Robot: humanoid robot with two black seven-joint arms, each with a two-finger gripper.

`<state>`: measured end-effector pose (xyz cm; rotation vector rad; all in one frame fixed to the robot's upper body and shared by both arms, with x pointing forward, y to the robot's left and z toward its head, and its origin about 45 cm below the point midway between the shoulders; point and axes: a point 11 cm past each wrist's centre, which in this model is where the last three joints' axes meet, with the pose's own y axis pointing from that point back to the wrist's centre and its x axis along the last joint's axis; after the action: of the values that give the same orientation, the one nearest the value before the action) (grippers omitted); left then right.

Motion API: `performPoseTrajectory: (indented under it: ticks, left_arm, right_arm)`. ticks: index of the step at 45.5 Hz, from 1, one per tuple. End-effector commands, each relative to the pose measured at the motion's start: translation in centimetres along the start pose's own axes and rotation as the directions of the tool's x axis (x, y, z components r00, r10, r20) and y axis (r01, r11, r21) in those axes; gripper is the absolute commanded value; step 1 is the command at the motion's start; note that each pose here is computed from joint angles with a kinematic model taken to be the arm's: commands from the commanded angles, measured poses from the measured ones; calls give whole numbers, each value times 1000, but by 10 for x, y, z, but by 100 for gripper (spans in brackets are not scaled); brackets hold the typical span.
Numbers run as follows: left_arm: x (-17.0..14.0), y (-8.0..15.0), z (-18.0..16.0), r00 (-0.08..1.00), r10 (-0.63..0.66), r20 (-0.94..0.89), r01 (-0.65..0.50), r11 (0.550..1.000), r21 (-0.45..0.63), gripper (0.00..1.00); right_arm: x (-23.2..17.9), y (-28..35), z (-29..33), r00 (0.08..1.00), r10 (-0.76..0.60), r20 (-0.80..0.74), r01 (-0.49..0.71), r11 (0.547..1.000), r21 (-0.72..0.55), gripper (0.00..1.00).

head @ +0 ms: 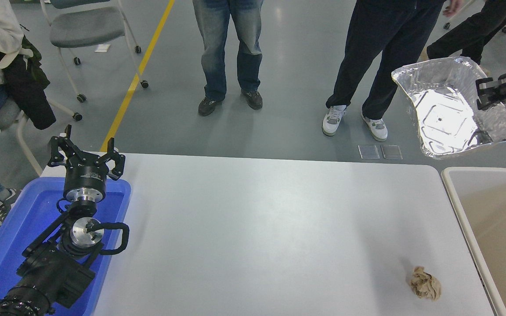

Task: Pick up foil plate and place in dustbin

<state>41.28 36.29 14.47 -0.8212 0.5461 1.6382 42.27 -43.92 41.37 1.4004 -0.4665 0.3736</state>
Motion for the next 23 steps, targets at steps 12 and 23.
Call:
performPoseTrajectory:
  ticks: [12, 23]
  left_arm:
    - [0, 0, 0, 1000, 0, 0, 0, 1000, 0, 99]
    - [1, 0, 0, 1000, 1, 1, -1, 1000, 0, 99]
  right_arm:
    - [-42, -26, 163, 879, 359, 314, -267, 916, -301, 0]
    - [-65, -49, 203, 646, 587, 488, -396, 804, -443, 0]
